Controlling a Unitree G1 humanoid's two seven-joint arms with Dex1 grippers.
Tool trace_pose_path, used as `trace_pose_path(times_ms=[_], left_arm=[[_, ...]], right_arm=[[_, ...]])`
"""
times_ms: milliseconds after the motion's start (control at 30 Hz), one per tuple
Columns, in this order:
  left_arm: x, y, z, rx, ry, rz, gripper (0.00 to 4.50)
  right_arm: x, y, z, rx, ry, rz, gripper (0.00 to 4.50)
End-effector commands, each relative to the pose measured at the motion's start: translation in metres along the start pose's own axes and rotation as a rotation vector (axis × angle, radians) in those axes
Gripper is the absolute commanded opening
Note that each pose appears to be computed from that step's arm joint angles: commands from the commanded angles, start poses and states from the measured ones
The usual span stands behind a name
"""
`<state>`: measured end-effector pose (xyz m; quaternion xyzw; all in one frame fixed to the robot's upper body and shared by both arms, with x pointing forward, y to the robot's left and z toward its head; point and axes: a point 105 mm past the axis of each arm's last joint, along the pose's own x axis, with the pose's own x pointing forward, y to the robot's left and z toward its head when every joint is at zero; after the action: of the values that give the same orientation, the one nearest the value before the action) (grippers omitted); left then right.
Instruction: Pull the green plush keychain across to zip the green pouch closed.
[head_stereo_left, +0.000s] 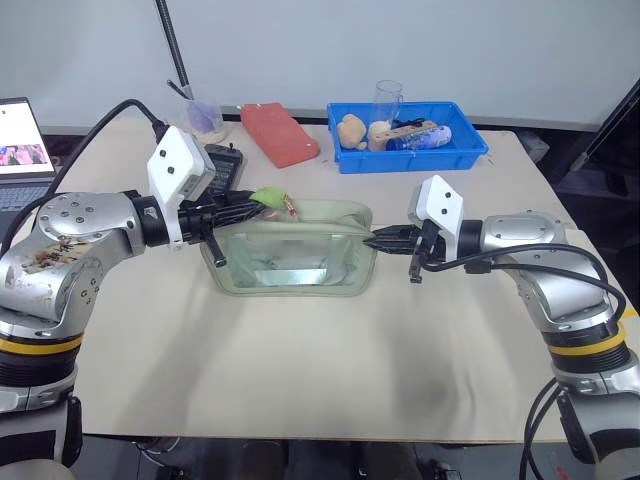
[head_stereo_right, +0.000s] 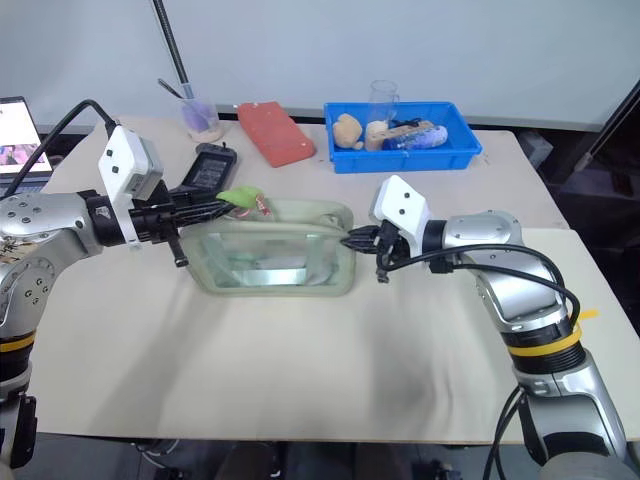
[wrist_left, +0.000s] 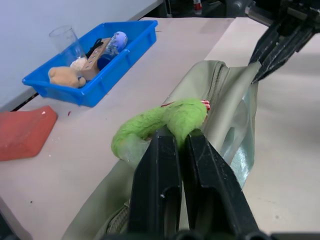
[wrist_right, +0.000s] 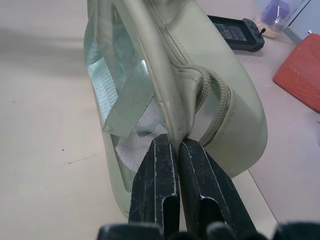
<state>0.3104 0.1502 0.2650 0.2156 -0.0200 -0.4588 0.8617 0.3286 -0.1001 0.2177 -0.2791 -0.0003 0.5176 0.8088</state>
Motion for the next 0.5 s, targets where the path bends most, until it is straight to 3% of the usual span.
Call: trace_pose_path(times_ms=[33,167,333,500], left_arm=[[-0.011,0.004,0.01,0.054,-0.005,0.003,2.43],[-0.03,0.021,0.002,0.017,0.036,0.069,4.35],[-0.056,0.026,-0.024,-0.049,0.12,0.117,4.46],[-0.052,0.022,-0.051,-0.111,0.104,0.146,4.46]], right_arm=[[-0.006,-0.004,0.014,-0.052,-0.038,-0.03,0.0],[-0.006,-0.004,0.013,-0.049,-0.039,-0.032,0.0],[-0.007,-0.006,0.013,-0.051,-0.038,-0.034,0.0],[-0.005,-0.007,0.015,-0.057,-0.041,-0.025,0.0]])
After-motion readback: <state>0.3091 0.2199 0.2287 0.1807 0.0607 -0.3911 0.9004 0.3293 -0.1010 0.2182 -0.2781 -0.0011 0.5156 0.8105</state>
